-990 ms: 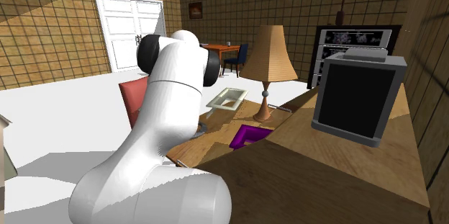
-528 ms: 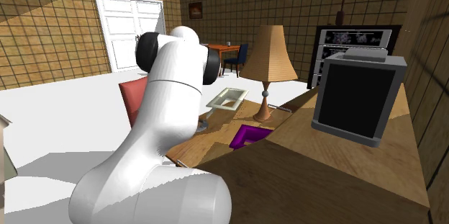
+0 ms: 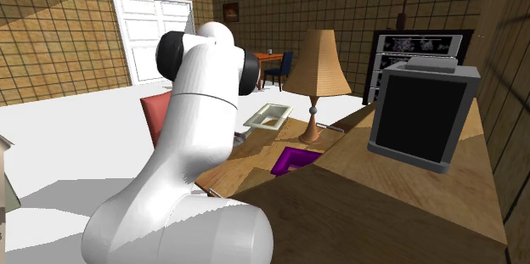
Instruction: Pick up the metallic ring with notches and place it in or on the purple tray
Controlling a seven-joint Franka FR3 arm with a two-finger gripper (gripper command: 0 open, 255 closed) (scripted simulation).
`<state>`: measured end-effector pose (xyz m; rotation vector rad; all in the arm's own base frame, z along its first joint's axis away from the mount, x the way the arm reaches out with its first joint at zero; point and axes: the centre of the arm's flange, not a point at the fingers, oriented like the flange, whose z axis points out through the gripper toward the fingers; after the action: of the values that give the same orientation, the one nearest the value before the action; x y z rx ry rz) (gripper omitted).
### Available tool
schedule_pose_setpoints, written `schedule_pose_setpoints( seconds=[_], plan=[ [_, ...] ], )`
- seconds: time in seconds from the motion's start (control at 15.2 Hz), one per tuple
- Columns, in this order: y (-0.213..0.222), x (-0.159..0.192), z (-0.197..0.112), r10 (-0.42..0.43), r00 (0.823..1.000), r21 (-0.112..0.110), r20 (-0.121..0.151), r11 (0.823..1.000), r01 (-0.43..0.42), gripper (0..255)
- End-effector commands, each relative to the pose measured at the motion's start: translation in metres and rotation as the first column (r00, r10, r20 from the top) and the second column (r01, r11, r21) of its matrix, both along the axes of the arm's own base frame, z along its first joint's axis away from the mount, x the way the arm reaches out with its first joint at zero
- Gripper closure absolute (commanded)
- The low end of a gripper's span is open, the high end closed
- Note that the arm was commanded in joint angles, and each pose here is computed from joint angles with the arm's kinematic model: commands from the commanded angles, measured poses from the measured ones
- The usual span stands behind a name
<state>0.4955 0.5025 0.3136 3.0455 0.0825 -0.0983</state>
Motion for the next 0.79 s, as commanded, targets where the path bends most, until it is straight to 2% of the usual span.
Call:
schedule_pose_setpoints(
  seconds=[0.0,0.73],
  plan=[
    [0.000,0.000,0.011,0.000,1.000,0.000,0.000,1.000,0.000,255],
    [0.000,0.000,0.070,0.000,1.000,0.000,0.000,1.000,0.000,255]
  ],
)
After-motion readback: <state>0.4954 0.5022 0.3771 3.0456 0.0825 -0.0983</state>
